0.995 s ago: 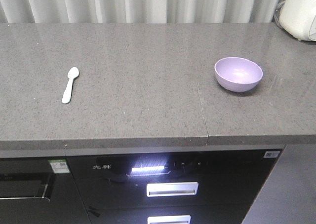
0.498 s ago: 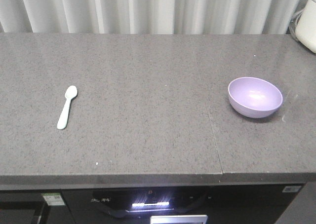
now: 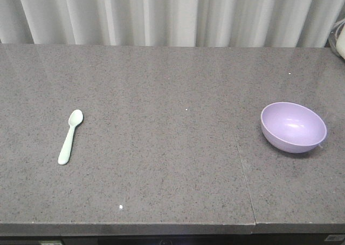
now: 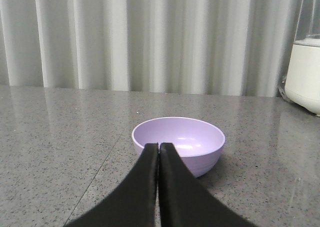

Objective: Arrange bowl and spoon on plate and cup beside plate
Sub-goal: 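Approach the counter and position the base before the spoon and bowl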

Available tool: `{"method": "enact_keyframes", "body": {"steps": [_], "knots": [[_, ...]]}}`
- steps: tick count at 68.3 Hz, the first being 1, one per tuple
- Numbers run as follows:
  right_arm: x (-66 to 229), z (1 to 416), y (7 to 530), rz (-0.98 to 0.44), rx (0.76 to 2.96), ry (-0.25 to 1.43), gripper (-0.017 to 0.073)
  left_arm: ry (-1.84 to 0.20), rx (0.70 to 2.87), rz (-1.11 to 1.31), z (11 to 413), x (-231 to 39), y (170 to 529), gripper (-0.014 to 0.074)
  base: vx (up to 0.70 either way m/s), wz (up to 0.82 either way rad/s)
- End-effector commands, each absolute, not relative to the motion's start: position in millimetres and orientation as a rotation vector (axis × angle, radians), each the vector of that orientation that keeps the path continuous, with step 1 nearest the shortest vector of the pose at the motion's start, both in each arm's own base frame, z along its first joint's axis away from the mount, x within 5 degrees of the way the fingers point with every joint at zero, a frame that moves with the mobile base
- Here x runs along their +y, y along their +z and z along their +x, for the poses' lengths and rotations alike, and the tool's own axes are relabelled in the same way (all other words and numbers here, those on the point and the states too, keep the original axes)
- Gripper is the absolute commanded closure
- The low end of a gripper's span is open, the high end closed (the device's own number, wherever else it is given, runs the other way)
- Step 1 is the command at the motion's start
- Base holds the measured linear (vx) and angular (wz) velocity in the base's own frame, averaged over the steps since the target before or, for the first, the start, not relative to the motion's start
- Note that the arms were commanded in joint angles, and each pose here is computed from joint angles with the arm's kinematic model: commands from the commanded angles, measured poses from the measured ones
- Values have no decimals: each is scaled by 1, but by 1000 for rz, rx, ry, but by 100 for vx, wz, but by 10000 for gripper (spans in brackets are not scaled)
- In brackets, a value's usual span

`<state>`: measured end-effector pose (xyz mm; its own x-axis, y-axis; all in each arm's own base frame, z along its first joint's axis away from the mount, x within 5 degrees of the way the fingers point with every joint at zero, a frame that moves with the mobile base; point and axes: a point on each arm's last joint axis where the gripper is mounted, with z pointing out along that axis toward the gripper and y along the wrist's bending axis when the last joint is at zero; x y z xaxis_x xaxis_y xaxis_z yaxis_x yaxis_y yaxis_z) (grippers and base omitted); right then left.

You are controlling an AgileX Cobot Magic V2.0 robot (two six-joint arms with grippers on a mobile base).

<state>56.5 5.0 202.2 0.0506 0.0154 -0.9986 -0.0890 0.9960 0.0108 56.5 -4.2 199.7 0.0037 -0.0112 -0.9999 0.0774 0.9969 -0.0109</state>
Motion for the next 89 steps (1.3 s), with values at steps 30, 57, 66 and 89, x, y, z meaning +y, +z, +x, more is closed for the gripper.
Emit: {"method": "enact_keyframes", "body": {"steps": [30, 57, 66, 89], "knots": [[5, 56, 206, -63, 1446, 73, 570, -87, 1464, 44, 54, -5, 213, 600, 2, 0], [5, 56, 206, -63, 1446, 73, 570, -87, 1464, 44, 54, -5, 213, 600, 0, 0], [5, 56, 206, -63, 1446, 73, 570, -87, 1464, 44, 54, -5, 213, 600, 0, 0], [5, 56, 206, -63, 1448, 73, 570, -87, 1464, 44, 54, -5, 213, 600, 0, 0]]}}
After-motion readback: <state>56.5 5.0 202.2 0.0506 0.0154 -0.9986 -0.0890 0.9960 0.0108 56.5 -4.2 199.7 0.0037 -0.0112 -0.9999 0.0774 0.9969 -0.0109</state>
